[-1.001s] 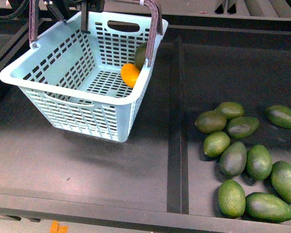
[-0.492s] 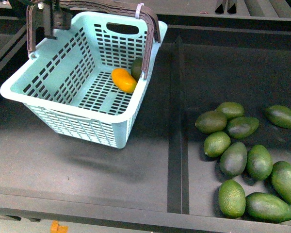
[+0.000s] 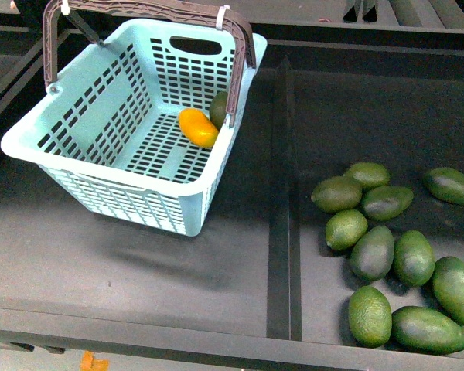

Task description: Pick mango and avocado into basket

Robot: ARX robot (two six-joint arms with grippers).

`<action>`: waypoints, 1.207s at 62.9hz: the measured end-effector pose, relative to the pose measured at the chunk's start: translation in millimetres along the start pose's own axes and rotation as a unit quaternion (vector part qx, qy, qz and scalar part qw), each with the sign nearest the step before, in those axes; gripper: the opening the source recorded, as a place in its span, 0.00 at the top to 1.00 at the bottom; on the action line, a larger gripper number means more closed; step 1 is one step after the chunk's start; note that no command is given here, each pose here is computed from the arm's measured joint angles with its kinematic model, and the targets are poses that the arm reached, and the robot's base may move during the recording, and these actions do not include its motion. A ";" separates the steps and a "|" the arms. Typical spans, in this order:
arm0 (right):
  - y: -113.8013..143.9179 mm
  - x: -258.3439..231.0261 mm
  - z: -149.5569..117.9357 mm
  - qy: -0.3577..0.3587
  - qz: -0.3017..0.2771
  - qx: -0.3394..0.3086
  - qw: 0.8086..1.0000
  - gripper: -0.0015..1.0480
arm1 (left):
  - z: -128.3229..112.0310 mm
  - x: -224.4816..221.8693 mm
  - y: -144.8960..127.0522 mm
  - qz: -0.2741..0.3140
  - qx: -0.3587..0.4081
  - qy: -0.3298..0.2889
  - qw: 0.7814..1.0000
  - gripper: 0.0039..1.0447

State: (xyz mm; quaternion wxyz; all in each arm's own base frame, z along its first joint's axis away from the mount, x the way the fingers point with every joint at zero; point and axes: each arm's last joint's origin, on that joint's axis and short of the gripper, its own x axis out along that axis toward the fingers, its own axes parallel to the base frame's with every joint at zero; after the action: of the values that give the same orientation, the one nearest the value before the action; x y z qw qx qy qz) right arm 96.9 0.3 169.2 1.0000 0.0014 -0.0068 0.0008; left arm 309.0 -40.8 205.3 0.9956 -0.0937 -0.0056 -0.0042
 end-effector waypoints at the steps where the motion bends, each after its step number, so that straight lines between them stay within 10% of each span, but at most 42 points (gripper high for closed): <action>1: 0.0 0.0 0.0 0.000 0.000 0.000 1.000 0.08 | -0.9 -5.2 2.5 0.001 0.015 0.000 1.000 0.67; 11: 0.0 0.0 0.0 0.000 0.000 0.000 1.000 0.08 | -13.1 -48.8 18.6 0.003 0.073 0.010 0.997 0.98; 76: 0.0 0.0 0.0 0.000 0.000 0.000 1.000 0.08 | -26.2 -177.4 44.7 0.002 0.088 0.003 0.996 0.98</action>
State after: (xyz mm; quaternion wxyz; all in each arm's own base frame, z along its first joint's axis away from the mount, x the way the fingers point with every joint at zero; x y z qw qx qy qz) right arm 96.9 0.3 169.2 1.0000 0.0014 -0.0068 0.0010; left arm 132.2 -0.5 169.1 1.0000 -0.0060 -0.0031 -0.0017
